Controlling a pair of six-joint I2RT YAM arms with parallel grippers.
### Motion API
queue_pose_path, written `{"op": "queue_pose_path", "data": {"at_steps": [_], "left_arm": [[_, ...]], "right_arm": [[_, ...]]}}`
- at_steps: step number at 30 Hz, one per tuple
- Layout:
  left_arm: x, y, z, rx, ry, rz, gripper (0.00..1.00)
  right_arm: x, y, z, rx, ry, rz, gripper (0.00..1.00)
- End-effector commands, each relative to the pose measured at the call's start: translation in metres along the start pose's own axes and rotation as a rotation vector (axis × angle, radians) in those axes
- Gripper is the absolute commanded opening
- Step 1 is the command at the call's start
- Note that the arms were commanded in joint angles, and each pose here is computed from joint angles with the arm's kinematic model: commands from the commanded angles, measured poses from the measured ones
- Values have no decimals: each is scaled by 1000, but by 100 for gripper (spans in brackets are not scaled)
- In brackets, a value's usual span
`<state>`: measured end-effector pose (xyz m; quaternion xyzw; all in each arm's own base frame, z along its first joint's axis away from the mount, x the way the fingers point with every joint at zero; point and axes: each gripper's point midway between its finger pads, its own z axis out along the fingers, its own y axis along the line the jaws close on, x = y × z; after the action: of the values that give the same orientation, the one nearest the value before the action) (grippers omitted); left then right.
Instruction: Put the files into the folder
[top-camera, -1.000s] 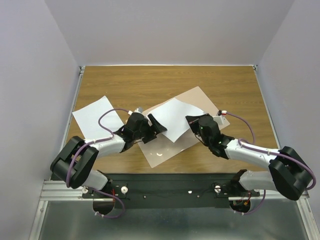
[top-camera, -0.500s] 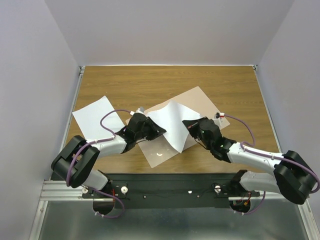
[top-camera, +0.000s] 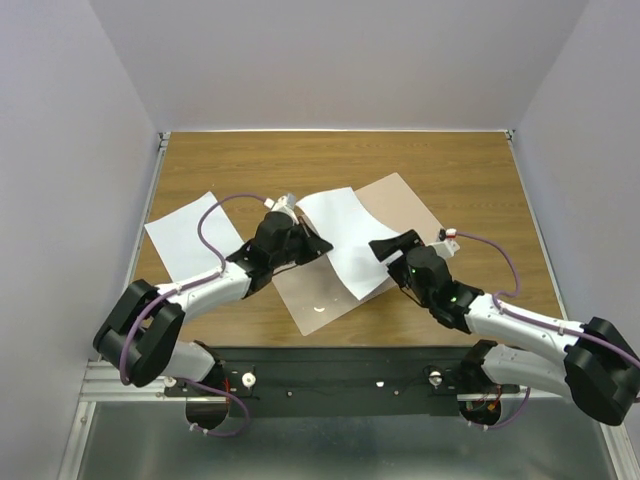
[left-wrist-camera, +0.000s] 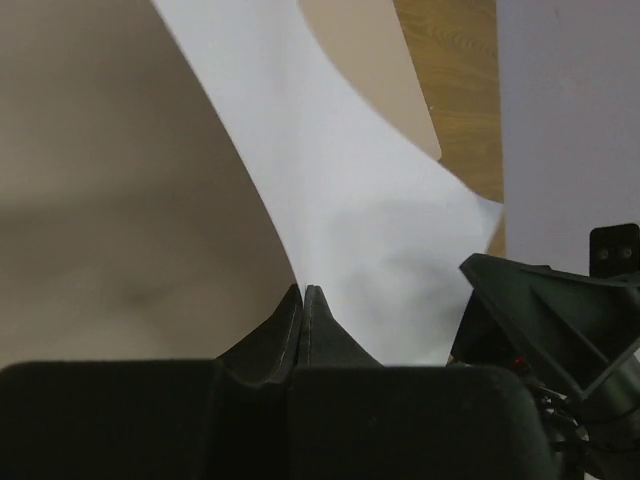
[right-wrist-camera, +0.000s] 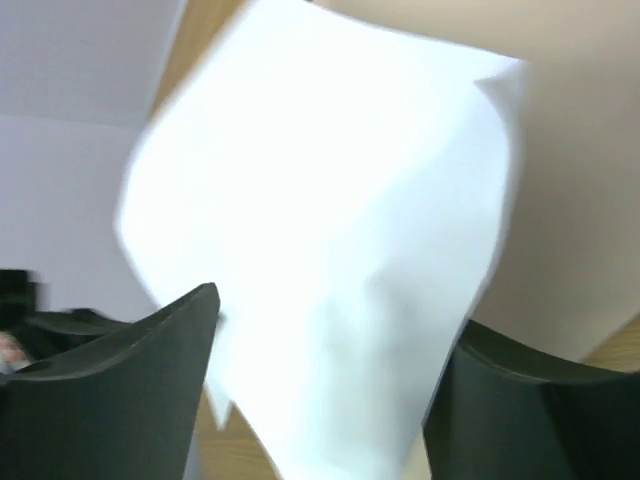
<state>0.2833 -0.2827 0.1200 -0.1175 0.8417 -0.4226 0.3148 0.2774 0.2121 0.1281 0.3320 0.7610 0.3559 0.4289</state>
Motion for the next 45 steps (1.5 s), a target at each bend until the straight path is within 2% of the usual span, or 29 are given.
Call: {"op": "queue_pose_path", "data": {"at_steps": [1,4,11,13,14,18,22,23,25,27,29,31,35,40,45], "left_arm": [[-22,4,-9,-71,-26,342,0],[-9,16,-14,-76,9,343,0],[29,53,-22,-79,130,274,0],[33,62,-24,-97,138,271,0],[32,72,-26,-123,134,266,0],[35,73,-29,-71,130,315,0],[14,40,-32,59,24,422,0],[-1,19,-35,123,-40,487,0],[-16,-3,-42,175,-97,561,0],[-35,-42,-54,276,-170,670,0],[-43,-74,-67,361,-193,757,0],[-51,-85,-73,377,-221,862,0],[-64,-115,-85,423,-231,1047,0],[-72,-145,-102,497,-235,1319,0],[-84,-173,-127,540,-307,1407,0]], "right_arm": [[-6,-50,-7,126,-28,-261,93],[-10,-48,-9,115,-38,-321,100],[-8,-42,-6,94,4,-518,100],[-2,-38,-6,74,46,-557,100],[-1,-40,-6,73,66,-628,100],[-10,-19,-7,34,51,-725,100],[-16,19,-3,-51,38,-822,100],[-19,24,-1,-53,26,-847,100],[-28,45,5,-67,-8,-846,100],[-35,71,7,-118,-25,-865,100],[-42,87,10,-184,-12,-877,100],[-59,103,10,-259,-7,-864,100],[-79,128,-1,-459,-8,-1027,100],[-103,144,1,-555,3,-1057,100],[-107,166,-13,-737,20,-1188,100]]}}
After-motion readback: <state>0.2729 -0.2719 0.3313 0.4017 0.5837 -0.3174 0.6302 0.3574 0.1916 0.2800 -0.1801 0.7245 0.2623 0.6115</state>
